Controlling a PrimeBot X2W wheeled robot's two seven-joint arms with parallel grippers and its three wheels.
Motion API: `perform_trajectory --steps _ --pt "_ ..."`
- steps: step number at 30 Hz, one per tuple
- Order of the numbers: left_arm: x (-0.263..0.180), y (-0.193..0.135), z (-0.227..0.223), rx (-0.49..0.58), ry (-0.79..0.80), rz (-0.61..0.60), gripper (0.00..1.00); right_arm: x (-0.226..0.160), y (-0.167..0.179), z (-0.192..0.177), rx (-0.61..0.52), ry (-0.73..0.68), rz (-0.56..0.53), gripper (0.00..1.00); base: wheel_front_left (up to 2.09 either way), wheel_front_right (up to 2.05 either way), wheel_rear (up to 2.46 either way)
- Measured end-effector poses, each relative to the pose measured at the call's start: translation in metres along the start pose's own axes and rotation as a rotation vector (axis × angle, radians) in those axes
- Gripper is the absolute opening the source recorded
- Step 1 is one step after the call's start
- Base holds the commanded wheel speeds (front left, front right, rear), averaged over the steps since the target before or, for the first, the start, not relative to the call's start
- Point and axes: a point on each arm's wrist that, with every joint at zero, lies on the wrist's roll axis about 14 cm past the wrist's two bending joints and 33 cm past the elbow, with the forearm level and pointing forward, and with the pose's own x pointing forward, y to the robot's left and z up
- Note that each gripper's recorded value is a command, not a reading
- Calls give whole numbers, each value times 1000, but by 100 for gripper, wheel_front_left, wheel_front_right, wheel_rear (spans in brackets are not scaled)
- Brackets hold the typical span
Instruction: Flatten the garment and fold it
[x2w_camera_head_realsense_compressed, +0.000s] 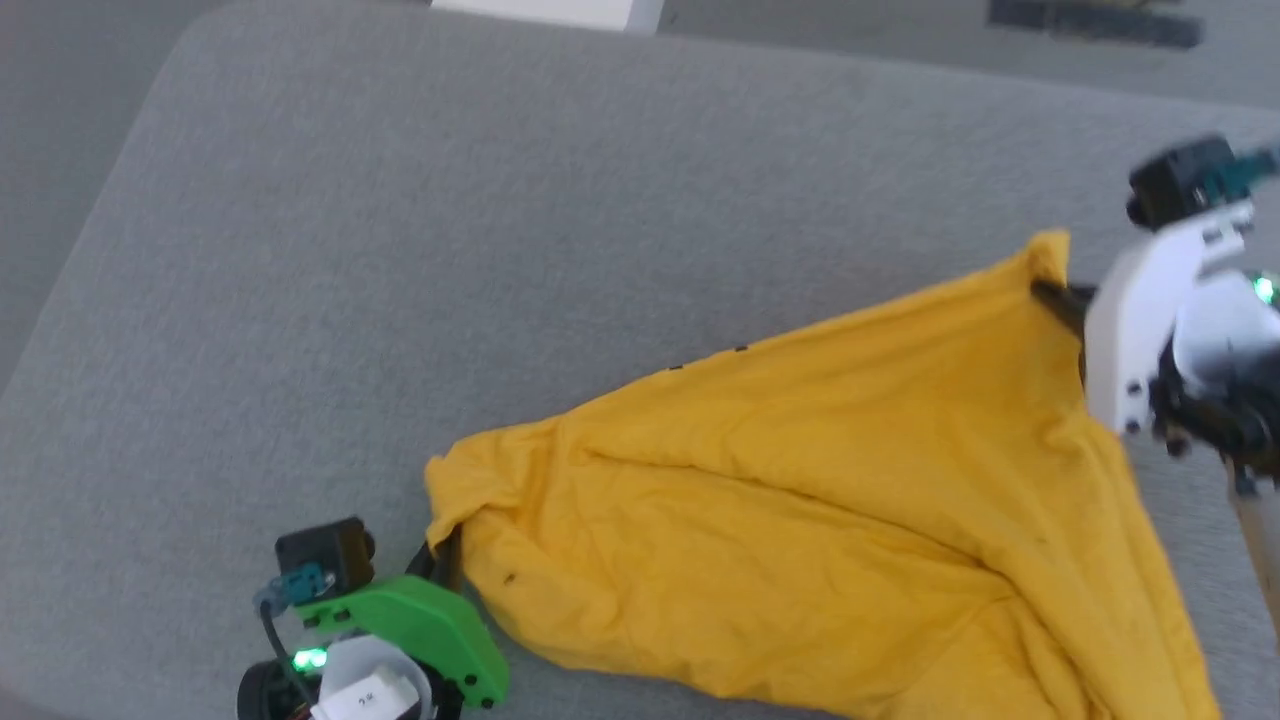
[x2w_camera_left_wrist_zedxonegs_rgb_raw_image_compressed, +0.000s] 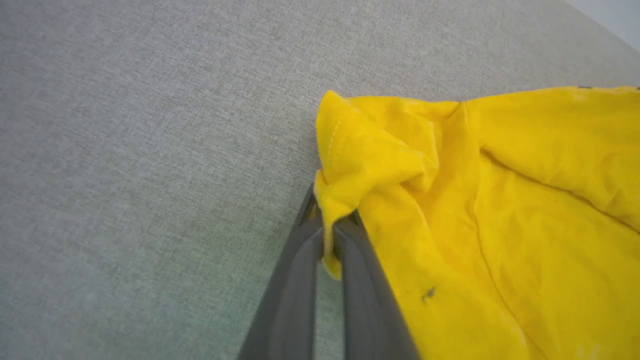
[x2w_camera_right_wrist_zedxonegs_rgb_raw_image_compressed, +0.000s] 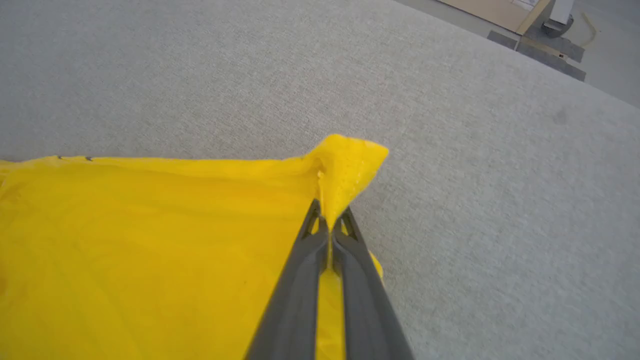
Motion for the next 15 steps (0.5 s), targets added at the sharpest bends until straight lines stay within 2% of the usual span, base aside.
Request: perform_trajectory --steps 4,7,10,15 --pt "-6 -14 0 5 0 -51 0 -47 -7 -16 98 -78 -25 0 0 0 0" --pt "-10 -27 1 5 -4 -93 0 -80 -13 -47 152 -74 -69 0 0 0 0" --pt "-16 -37 -1 0 -4 -132 0 -106 -3 -92 253 -40 -86 0 0 0 0" --pt "-24 -49 2 -1 -19 -175 0 -136 24 -147 418 -3 -82 0 0 0 0"
